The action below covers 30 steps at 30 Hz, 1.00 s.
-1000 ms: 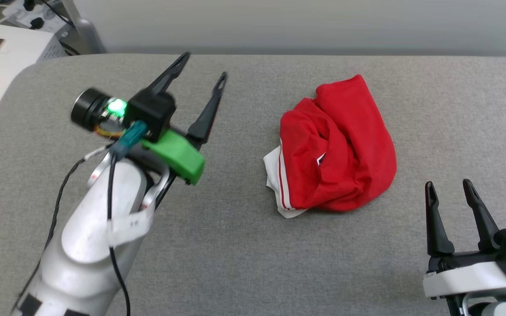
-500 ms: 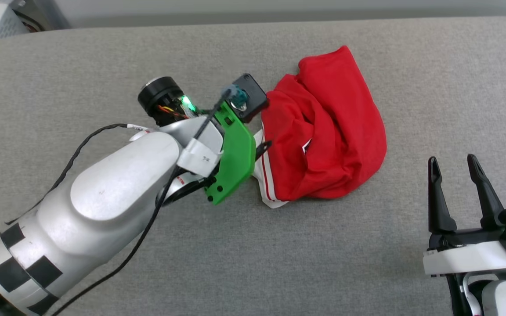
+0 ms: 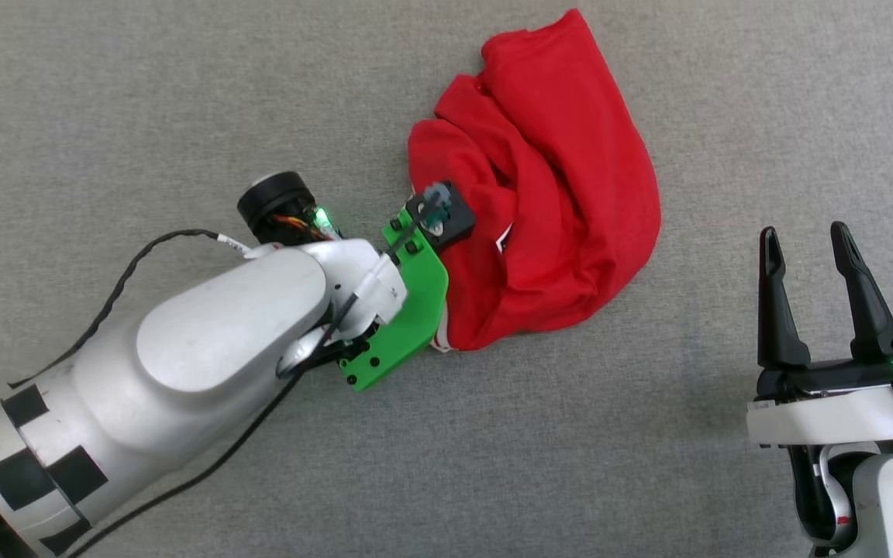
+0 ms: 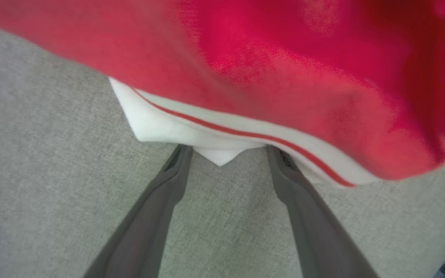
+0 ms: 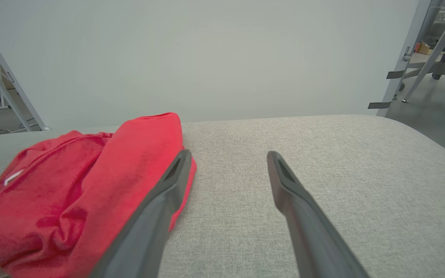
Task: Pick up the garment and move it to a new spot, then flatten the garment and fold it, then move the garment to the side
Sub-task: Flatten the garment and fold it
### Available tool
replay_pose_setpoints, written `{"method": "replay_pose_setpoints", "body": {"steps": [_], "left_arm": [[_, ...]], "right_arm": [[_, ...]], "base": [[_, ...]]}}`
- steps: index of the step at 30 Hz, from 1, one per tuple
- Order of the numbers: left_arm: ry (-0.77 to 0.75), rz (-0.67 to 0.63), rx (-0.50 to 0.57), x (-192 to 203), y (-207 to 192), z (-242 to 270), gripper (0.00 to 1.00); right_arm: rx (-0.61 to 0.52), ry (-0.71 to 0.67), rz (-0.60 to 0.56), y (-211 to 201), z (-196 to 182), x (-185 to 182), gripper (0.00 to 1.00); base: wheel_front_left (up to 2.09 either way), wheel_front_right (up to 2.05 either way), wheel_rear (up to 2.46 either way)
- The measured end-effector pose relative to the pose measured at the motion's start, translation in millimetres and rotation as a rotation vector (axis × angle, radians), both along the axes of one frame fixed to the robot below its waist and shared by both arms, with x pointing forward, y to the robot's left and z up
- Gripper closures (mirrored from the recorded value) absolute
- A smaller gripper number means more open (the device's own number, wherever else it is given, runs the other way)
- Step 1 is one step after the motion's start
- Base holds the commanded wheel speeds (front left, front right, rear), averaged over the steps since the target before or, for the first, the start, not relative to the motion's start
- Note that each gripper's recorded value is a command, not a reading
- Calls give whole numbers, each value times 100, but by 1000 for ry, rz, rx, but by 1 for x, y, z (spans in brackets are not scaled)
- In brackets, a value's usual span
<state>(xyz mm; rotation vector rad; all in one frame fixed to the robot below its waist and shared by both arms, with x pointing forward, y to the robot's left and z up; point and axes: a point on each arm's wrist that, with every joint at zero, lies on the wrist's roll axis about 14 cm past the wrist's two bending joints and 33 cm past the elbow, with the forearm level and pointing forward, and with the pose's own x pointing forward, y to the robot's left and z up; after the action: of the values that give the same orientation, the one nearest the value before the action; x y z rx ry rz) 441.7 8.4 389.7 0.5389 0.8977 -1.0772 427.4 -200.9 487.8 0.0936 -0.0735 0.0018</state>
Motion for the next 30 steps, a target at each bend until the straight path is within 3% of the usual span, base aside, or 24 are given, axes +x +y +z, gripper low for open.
{"method": "replay_pose_setpoints", "body": {"steps": [8, 9, 10, 11, 16, 23, 30], "left_arm": [[64, -53, 107, -5, 0, -28, 0], [68, -56, 109, -5, 0, -29, 23], [70, -58, 109, -4, 0, -30, 73], [67, -59, 104, -4, -1, -30, 100], [36, -31, -24, 0, -14, -23, 100], [-118, -15, -226, 8, -25, 19, 100], [-266, 81, -342, 24, 4, 75, 100]], "right_arm": [[-13, 29, -24, -9, -12, 6, 0], [-15, 32, -27, -10, -13, 6, 0], [-16, 35, -30, -12, -14, 5, 0], [-17, 37, -33, -13, -14, 5, 0], [-21, 29, -38, -14, -12, 5, 0], [-19, -11, -13, -5, 3, 4, 0], [-7, -42, 25, 9, 16, -3, 0]], "base": [[0, 0, 0], [0, 0, 0], [0, 0, 0], [0, 0, 0], [0, 0, 0], [0, 0, 0], [0, 0, 0]]}}
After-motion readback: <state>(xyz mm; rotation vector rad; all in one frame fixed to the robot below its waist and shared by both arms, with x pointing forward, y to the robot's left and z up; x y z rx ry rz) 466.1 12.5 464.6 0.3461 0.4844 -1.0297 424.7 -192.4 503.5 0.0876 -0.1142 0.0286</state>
